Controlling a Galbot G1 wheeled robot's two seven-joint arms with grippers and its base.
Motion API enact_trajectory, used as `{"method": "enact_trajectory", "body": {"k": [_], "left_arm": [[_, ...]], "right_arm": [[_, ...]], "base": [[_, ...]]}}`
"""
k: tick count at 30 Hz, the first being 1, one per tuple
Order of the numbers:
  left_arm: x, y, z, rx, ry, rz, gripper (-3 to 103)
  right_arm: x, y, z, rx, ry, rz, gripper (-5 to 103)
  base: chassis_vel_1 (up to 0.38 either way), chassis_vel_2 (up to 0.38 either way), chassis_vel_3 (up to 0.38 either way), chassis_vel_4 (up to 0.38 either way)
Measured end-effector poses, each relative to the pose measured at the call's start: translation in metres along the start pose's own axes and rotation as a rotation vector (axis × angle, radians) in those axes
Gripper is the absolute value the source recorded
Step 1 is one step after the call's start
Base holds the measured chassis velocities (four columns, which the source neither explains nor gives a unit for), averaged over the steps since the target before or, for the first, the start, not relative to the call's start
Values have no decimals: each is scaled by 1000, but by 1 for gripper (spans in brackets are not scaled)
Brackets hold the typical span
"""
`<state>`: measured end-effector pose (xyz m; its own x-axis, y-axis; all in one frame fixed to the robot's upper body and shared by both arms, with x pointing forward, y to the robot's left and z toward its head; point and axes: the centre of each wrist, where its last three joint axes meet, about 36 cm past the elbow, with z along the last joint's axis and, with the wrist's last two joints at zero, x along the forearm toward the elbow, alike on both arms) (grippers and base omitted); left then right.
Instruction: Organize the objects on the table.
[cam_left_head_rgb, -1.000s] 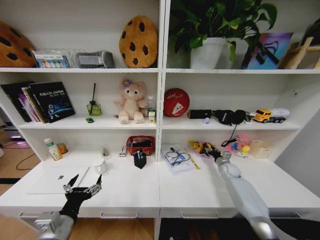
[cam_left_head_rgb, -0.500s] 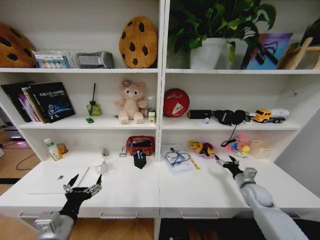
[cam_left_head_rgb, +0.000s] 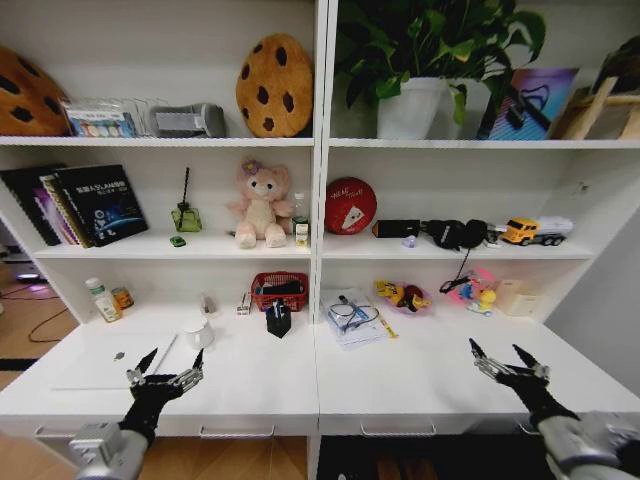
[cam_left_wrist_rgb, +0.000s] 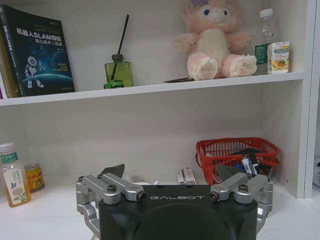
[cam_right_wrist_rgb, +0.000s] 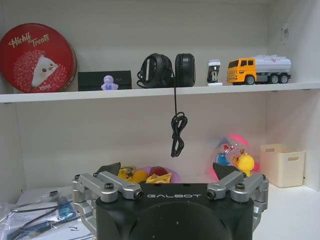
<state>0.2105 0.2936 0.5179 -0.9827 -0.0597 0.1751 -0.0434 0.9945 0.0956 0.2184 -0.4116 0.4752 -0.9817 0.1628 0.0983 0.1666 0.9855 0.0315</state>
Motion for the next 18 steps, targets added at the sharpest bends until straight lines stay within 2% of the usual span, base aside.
{"method": "enact_trajectory", "body": {"k": [18], "left_arm": [[0, 0, 0, 0, 0, 0, 100]], "right_arm": [[-3, -1, 3, -2, 1, -1, 100]], "base": [[0, 0, 0, 0]]}}
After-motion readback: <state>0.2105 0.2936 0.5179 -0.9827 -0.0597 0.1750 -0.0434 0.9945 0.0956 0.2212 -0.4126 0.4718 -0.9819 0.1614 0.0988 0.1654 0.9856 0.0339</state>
